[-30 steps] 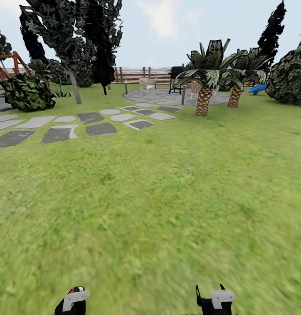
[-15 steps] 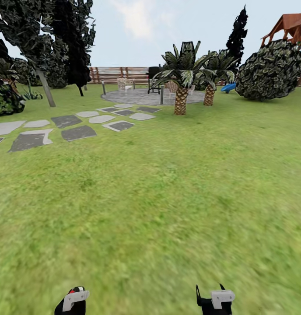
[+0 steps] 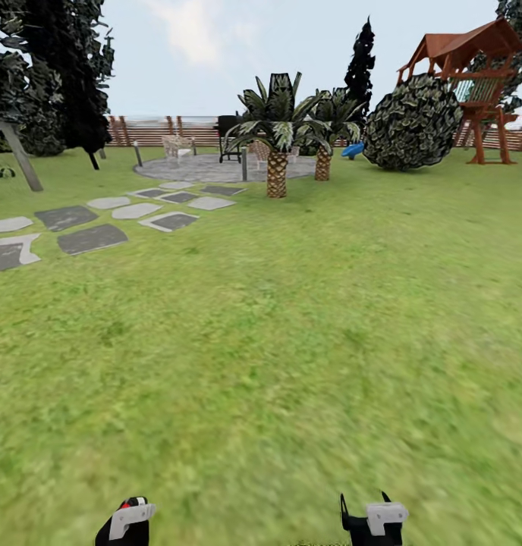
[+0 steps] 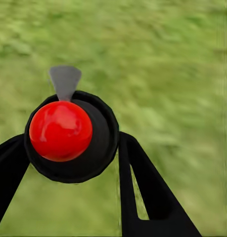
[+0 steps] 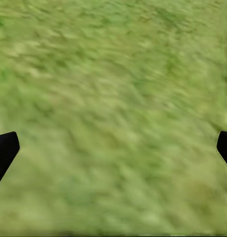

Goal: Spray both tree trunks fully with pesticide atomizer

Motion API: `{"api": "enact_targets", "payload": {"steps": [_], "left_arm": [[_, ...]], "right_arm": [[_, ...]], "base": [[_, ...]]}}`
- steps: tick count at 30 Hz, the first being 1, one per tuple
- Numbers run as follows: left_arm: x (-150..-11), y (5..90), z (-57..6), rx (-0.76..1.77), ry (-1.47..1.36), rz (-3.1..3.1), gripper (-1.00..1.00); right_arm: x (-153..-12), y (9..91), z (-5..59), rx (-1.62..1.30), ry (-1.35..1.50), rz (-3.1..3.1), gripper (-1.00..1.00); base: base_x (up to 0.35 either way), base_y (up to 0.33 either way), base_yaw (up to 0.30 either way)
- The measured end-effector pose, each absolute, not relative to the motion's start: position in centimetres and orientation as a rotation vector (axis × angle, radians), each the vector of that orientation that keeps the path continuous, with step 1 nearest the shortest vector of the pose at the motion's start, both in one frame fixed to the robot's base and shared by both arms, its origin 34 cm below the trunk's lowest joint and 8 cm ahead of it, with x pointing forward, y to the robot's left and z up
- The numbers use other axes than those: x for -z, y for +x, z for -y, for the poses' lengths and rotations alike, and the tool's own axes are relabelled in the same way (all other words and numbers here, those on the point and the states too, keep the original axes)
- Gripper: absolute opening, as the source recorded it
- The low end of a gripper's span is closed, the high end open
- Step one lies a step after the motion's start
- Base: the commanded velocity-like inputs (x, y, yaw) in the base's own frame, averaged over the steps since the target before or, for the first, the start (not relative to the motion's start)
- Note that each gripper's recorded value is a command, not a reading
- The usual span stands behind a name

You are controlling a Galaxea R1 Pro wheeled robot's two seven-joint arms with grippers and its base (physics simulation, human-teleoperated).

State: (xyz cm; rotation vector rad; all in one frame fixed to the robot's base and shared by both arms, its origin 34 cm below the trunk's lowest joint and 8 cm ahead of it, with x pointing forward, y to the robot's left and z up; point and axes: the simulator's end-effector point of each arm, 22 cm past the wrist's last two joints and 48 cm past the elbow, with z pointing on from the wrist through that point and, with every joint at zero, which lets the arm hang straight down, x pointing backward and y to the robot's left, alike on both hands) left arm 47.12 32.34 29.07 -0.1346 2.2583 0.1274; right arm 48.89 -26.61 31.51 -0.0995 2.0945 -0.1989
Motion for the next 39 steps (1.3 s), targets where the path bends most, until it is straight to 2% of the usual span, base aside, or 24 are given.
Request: {"api": "enact_targets", "payload": {"steps": [24, 39], "left_arm": [[-29.21, 47.24, -32.54, -0.130, -0.142, -2.251, -1.00], [-29.23, 47.24, -32.68, -0.132, -0.137, -2.251, -1.00]], "right_arm": [[-31.51, 48.89, 26.68, 0.201, -0.099, -2.094, 1.00], [-31.55, 48.92, 26.77, 0.203, -0.094, -2.093, 1.00]], "base": [[0.000, 0.000, -0.299], [0.000, 0.000, -0.074]]}}
